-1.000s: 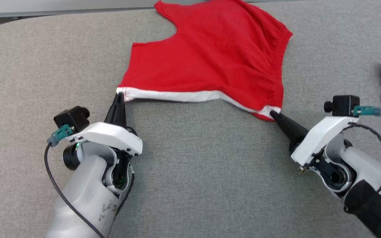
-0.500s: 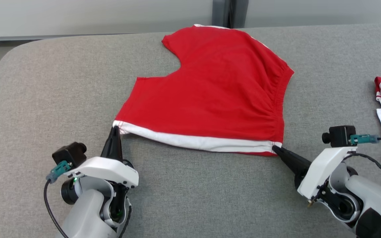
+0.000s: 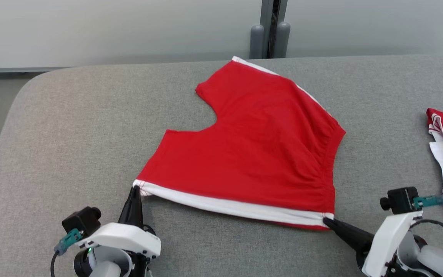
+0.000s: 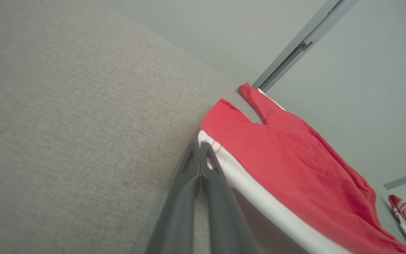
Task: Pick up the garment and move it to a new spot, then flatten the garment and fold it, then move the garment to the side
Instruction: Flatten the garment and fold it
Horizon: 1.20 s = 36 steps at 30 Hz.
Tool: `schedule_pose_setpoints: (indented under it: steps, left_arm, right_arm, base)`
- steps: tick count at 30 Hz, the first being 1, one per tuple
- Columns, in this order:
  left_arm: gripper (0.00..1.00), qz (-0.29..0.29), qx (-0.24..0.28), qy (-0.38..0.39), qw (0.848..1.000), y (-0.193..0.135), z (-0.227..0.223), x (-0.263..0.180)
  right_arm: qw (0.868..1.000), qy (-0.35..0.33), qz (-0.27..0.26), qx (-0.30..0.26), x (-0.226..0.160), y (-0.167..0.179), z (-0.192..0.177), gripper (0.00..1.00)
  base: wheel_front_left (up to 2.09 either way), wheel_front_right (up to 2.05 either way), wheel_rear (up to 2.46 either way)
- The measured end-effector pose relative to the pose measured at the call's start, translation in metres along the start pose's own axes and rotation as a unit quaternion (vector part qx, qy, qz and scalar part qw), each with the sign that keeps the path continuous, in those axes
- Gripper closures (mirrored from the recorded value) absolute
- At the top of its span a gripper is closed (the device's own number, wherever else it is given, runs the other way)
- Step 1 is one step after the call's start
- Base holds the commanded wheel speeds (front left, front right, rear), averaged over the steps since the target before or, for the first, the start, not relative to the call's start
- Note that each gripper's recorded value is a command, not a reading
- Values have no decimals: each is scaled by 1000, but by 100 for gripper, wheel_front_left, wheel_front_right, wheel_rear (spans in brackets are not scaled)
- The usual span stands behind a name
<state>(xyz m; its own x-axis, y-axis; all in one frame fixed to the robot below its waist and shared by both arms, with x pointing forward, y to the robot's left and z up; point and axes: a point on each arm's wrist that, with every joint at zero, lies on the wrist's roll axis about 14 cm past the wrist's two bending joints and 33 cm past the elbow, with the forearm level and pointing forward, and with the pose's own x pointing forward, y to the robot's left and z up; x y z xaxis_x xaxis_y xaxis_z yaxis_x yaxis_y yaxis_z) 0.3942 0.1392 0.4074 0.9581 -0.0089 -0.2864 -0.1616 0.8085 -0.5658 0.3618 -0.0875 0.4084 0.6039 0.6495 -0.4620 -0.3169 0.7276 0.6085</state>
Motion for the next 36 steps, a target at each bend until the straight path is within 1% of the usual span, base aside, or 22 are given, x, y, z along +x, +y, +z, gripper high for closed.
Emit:
schedule_pose_setpoints:
  steps: [5, 9, 15, 18, 21, 24, 26, 30, 34, 36]
  left_arm:
    - [100, -3, -3, -2, 1000, 1, -3, -16]
    - [100, -3, -5, 0, 1000, 4, -4, -30]
    - [100, -1, -5, -6, 1000, 8, 0, -50]
    - [100, 6, -10, -8, 1000, 12, 1, -60]
    - [100, 16, -11, -16, 1000, 19, 6, -66]
    - [100, 17, -10, -23, 1000, 19, 13, -64]
    - [100, 10, -1, -26, 1000, 14, 19, -60]
    - [100, -14, 29, -42, 999, -2, 35, -43]
    - [100, -38, 42, -52, 997, -24, 47, -21]
    - [100, -56, 57, -56, 995, -37, 53, -8]
  right_arm:
    - [1000, 18, 6, -1, -13, 5, -17, 100]
    - [999, 37, 20, 8, -19, 17, -38, 100]
    - [998, 62, 26, 7, -28, 26, -63, 100]
    - [997, 76, 34, 10, -33, 33, -76, 100]
    - [996, 78, 38, 12, -33, 36, -80, 100]
    - [996, 70, 43, 20, -29, 39, -78, 100]
    - [997, 59, 43, 18, -27, 38, -72, 100]
    - [999, 7, 37, 19, -20, 33, -41, 100]
    - [998, -33, 44, 42, -15, 35, -21, 100]
    - [997, -47, 45, 50, -14, 34, -13, 100]
  base:
    - [0, 0, 0]
    - [0, 0, 0]
    - [0, 0, 0]
    - [0, 0, 0]
    - [0, 0, 0]
    - [0, 0, 0]
    - [0, 0, 0]
    - [0, 0, 0]
    - [0, 0, 0]
    - [0, 0, 0]
